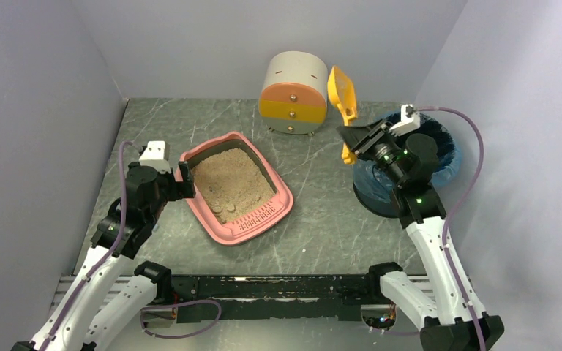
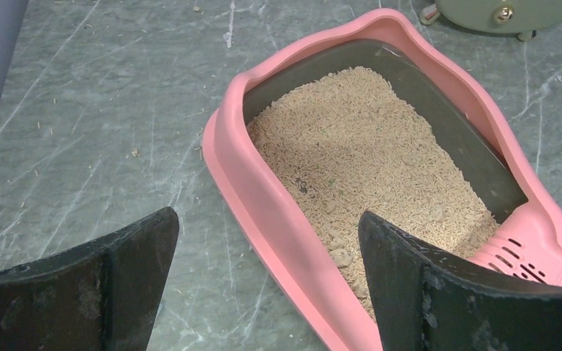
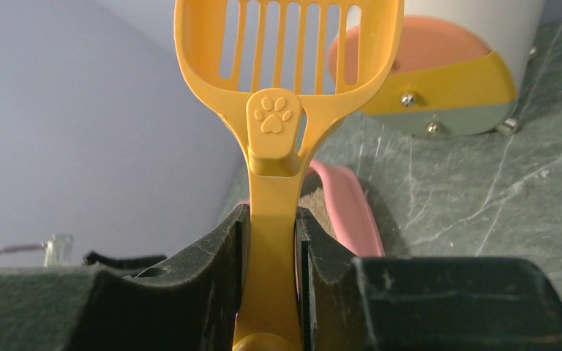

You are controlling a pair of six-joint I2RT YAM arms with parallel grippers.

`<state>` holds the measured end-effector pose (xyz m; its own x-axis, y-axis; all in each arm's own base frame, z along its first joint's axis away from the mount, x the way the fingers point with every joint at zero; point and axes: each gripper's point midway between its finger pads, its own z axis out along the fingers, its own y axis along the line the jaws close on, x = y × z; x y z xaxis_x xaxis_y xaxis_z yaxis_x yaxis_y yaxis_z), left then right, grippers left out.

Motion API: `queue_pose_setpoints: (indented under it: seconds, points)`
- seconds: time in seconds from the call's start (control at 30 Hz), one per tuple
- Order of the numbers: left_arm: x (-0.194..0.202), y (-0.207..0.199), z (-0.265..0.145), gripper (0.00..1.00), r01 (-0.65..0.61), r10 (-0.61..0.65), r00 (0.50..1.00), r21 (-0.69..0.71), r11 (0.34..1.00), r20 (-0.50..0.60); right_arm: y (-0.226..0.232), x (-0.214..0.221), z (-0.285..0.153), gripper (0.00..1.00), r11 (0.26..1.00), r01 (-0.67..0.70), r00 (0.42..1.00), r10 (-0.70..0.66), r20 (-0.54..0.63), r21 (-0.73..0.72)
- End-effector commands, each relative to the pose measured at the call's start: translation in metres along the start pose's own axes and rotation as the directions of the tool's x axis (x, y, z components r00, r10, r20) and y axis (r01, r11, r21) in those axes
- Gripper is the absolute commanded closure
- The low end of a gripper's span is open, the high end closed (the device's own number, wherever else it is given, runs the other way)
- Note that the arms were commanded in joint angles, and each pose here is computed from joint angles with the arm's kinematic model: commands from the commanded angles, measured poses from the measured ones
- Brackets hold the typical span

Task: Clean the litter box

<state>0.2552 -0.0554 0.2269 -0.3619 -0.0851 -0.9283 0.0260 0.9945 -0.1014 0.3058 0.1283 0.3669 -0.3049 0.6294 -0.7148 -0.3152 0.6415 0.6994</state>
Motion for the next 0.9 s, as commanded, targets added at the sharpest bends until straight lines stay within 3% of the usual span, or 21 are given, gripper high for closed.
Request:
queue_pose_setpoints:
  seconds: [0.0, 0.33, 0.47, 0.57, 0.7, 0.77, 0.87]
  points:
    - [-0.012, 0.003, -0.006, 0.03, 0.009, -0.009, 1.0, -0.023, 1.0, 0.024, 0.0, 0.035, 0.005, 1.0, 0.995, 0.096, 0.991, -0.098, -0.09, -0.028]
    - [-0.013, 0.008, -0.008, 0.03, 0.002, -0.002, 1.0, -0.051, 0.999, 0.014, 0.004, 0.129, 0.006, 1.0, 0.986, 0.104, 0.929, -0.143, -0.343, -0.128]
    - [-0.018, 0.012, -0.013, 0.03, 0.02, -0.017, 0.998, -0.057, 0.998, 0.058, 0.015, 0.156, 0.009, 1.0, 0.969, 0.189, 0.894, -0.237, -0.38, -0.16]
    - [-0.022, 0.017, -0.018, 0.03, 0.032, -0.026, 0.996, -0.077, 0.997, 0.085, 0.029, 0.171, 0.007, 1.0, 0.909, 0.328, 0.851, -0.402, -0.338, -0.257]
    - [-0.027, 0.019, -0.022, 0.03, 0.044, -0.035, 0.993, -0.081, 0.996, 0.113, 0.029, 0.19, 0.007, 1.0, 0.75, 0.563, 0.726, -0.649, -0.225, -0.347]
    - [-0.028, 0.017, -0.024, 0.03, 0.045, -0.037, 0.992, -0.07, 0.997, 0.121, 0.03, 0.203, 0.006, 1.0, 0.684, 0.64, 0.664, -0.721, -0.197, -0.35]
    - [-0.03, 0.018, -0.026, 0.03, 0.051, -0.041, 0.991, -0.072, 0.996, 0.131, 0.036, 0.219, 0.011, 1.0, 0.654, 0.673, 0.634, -0.75, -0.185, -0.346]
